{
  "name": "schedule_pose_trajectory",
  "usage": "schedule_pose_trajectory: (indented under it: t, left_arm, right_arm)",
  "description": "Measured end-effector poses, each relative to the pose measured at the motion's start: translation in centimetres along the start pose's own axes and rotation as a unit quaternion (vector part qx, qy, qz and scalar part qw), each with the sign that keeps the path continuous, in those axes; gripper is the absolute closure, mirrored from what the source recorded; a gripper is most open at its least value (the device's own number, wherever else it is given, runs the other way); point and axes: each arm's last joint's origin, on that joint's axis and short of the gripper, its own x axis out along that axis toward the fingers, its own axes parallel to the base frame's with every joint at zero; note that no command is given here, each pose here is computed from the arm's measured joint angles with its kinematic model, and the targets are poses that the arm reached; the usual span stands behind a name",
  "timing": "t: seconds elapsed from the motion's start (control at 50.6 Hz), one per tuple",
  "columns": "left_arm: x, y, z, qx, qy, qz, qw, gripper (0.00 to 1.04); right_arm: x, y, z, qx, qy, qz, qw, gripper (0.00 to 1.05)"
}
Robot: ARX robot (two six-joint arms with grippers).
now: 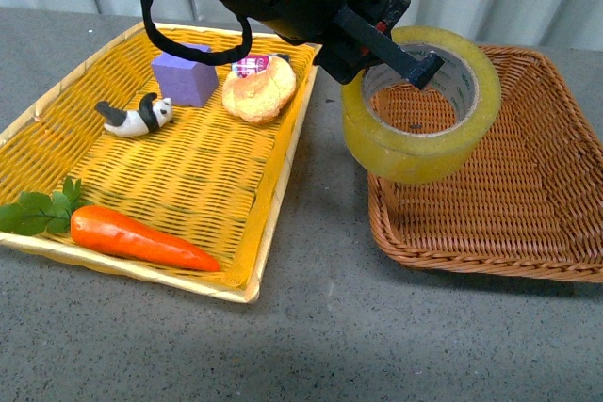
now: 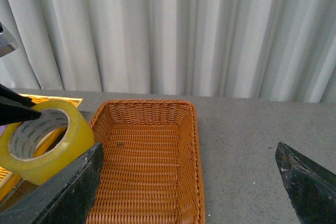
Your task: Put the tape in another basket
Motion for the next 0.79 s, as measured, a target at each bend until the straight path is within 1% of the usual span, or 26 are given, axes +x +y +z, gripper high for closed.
schedule_pose_trajectory:
  t: [0.277, 0.533, 0.553, 0.593, 0.632, 0.711, 0.79]
  left_arm:
    - [0.2, 0.1, 0.6, 0.011, -0.023, 0.023, 0.999, 0.91]
    - [0.3, 0.1, 0.6, 0.011, -0.025, 0.024, 0.999, 0.91]
    - [0.3, 0.1, 0.6, 0.011, -0.025, 0.024, 0.999, 0.91]
    - [0.3, 0.1, 0.6, 0.011, -0.025, 0.025, 0.999, 0.91]
    - [0.3, 0.1, 0.6, 0.011, -0.025, 0.025, 0.999, 0.91]
    - [0.3, 0.1, 0.6, 0.011, -0.025, 0.025, 0.999, 0.91]
    - [0.3, 0.1, 0.6, 0.012, -0.025, 0.024, 0.999, 0.91]
  right_arm:
    - [0.0, 0.0, 0.0, 0.0, 0.0, 0.0, 1.0, 0.09]
    - [0.0, 0.0, 0.0, 0.0, 0.0, 0.0, 1.0, 0.09]
    - [0.0, 0.0, -0.1, 0.0, 0.01, -0.004, 1.0, 0.09]
    - [0.0, 0.1, 0.0, -0.002, 0.058, -0.013, 0.998, 0.09]
    - [0.3, 0.1, 0.0, -0.005, 0.103, -0.009, 0.995, 0.09]
    - [1.0, 0.2, 0.2, -0.001, 0.137, 0.007, 0.991, 0.09]
    - [2.3, 0.4, 1.2, 0.002, 0.15, 0.025, 0.988, 0.09]
